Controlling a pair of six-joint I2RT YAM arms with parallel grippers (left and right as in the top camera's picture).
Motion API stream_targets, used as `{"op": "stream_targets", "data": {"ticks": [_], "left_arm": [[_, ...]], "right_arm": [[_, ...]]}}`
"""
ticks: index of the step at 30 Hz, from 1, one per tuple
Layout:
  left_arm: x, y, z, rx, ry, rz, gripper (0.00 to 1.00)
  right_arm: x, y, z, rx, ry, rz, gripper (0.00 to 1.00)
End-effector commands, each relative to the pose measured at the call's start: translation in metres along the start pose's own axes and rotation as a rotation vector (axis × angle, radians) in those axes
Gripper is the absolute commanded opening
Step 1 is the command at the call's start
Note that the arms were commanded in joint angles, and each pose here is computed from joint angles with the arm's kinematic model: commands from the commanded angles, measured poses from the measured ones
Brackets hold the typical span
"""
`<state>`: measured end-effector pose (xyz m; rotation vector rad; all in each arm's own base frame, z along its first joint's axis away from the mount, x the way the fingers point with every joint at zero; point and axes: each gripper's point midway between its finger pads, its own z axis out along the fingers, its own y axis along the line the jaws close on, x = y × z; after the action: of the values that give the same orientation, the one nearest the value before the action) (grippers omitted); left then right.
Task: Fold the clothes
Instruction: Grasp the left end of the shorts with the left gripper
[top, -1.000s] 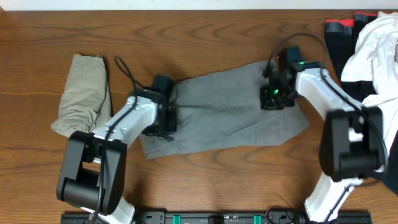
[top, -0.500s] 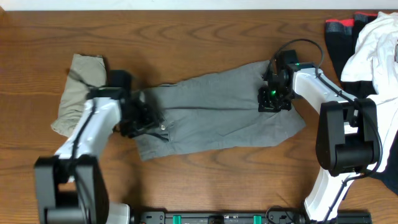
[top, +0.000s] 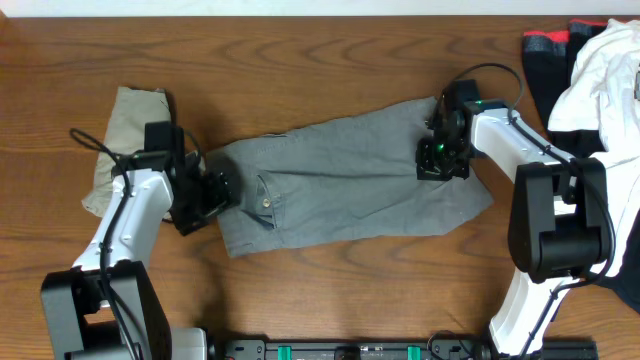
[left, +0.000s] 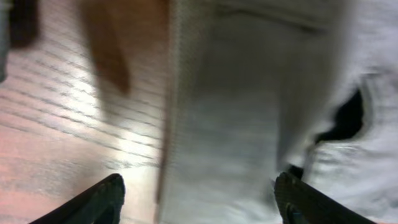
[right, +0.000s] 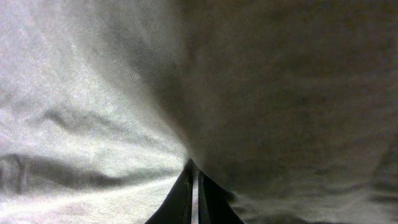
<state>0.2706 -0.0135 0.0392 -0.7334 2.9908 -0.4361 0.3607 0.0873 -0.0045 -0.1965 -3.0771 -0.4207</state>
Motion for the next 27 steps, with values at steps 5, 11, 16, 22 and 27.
{"op": "stream_targets", "data": {"ticks": [5, 11, 16, 22, 27], "left_arm": [[0.003, -0.005, 0.022, 0.147, -0.006, -0.04, 0.9], [-0.005, -0.024, 0.032, 0.268, -0.01, -0.013, 0.95], [-0.004, -0.026, 0.059, 0.31, 0.059, -0.028, 0.95], [0.003, -0.015, 0.088, 0.288, 0.13, -0.057, 0.89], [0.002, -0.02, 0.088, 0.31, 0.123, 0.002, 0.52]], "right_arm": [[0.001, -0.048, 0.014, 0.15, 0.021, 0.089, 0.05], [0.002, -0.044, 0.015, 0.144, 0.025, 0.076, 0.05], [-0.001, -0.04, 0.016, 0.14, 0.009, 0.064, 0.04], [-0.002, -0.037, 0.017, 0.128, 0.006, 0.058, 0.04], [-0.003, -0.034, 0.017, 0.111, 0.003, 0.057, 0.04]]}}
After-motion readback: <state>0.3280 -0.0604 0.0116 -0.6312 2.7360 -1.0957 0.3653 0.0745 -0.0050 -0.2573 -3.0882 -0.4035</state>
